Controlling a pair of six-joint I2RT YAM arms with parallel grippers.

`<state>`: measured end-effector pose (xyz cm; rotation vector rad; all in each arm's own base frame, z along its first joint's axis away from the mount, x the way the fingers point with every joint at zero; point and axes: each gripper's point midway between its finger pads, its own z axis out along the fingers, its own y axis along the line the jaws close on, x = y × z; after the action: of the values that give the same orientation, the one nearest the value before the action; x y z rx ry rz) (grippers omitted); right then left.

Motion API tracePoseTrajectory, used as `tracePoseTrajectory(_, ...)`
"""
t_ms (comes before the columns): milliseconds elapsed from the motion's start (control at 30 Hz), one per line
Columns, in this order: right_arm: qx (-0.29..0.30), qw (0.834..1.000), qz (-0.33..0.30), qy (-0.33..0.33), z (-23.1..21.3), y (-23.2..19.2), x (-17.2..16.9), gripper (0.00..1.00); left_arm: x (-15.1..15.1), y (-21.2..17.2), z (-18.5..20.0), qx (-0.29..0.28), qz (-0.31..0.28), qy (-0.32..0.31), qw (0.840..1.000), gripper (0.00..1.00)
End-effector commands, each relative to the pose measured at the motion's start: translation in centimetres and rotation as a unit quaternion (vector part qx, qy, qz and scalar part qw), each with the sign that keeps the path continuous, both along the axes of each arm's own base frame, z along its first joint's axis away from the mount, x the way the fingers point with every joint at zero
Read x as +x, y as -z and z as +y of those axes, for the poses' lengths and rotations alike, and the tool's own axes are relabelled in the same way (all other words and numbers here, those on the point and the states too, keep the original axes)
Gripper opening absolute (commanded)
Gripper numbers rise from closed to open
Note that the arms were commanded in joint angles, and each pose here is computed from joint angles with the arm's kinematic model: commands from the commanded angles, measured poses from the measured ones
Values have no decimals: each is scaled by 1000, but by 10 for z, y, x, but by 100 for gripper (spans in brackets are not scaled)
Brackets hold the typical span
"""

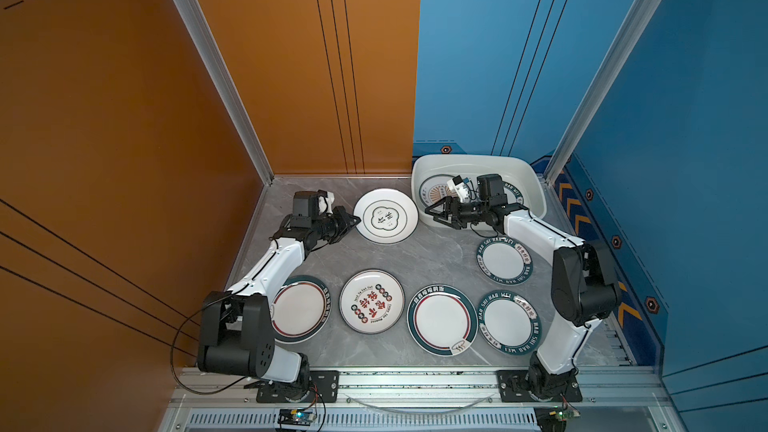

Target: Place the plates into the plastic bin on the countertop

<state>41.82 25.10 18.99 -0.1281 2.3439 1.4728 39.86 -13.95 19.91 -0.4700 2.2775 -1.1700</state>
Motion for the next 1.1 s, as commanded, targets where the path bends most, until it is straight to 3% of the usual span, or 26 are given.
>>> tracePoseTrajectory(0, 17, 1000, -7, -13, 10, -6, 3, 71, 7, -37, -24, -26, -38, 36, 998, 0)
tracePoseTrajectory(433, 32, 999, -13, -30, 30, -11, 5, 63, 10, -33, -62, -16, -28, 79, 996, 0)
tracePoseTrajectory(967, 30, 999, -6, -26, 26, -7, 6, 8, 10, -20, -80, 31, -7, 113, 993, 0)
tracePoseTrajectory(1067, 26, 1000, -7, -16, 20, -9, 11, 0, 10, -19, -81, 37, -4, 116, 993, 9)
